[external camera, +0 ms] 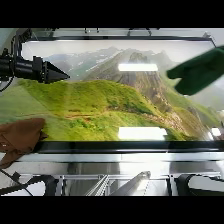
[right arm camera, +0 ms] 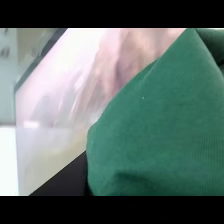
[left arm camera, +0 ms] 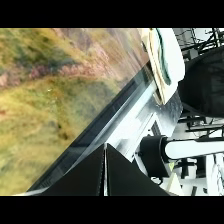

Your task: Fold the shirts.

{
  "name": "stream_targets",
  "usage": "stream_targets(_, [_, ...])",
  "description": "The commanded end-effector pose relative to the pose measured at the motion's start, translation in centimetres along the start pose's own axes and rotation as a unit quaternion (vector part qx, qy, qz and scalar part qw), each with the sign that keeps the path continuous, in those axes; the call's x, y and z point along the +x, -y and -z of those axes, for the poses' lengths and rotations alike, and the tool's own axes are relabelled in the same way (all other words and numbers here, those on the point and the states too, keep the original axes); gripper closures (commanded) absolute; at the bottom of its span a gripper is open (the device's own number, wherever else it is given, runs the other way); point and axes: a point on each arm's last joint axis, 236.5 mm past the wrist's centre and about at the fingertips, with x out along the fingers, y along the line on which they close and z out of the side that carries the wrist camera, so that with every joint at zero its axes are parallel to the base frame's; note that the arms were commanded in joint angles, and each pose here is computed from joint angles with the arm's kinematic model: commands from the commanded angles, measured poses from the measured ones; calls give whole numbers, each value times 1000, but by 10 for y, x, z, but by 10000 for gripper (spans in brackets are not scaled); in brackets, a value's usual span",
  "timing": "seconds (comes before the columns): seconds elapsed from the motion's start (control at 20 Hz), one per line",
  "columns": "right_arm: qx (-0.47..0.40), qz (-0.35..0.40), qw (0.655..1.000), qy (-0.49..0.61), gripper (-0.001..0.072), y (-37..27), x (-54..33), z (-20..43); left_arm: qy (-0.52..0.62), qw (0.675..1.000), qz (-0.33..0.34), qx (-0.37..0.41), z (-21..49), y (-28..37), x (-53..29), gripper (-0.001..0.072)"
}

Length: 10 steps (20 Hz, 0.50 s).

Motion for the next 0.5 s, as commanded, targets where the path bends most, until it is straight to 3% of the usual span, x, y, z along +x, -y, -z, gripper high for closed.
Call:
stream_targets(0.0, [35, 32, 998, 45, 683, 66, -64, -51, 3, 1000, -2, 0, -2, -1, 0, 702])
stream_targets(0.25, [-1, -16, 995, 97, 683, 54, -88, -101, 22, 1000, -11, 0, -10, -6, 0, 702])
stream_targets(0.35, [-2, 28, 996, 89, 682, 82, -97, -95, 20, 1000, -11, 0, -10, -6, 1, 702])
stream_targets(0.45, [13, 141, 989, 52, 683, 136, -116, -74, 14, 1000, -9, 1, -7, -4, 3, 702])
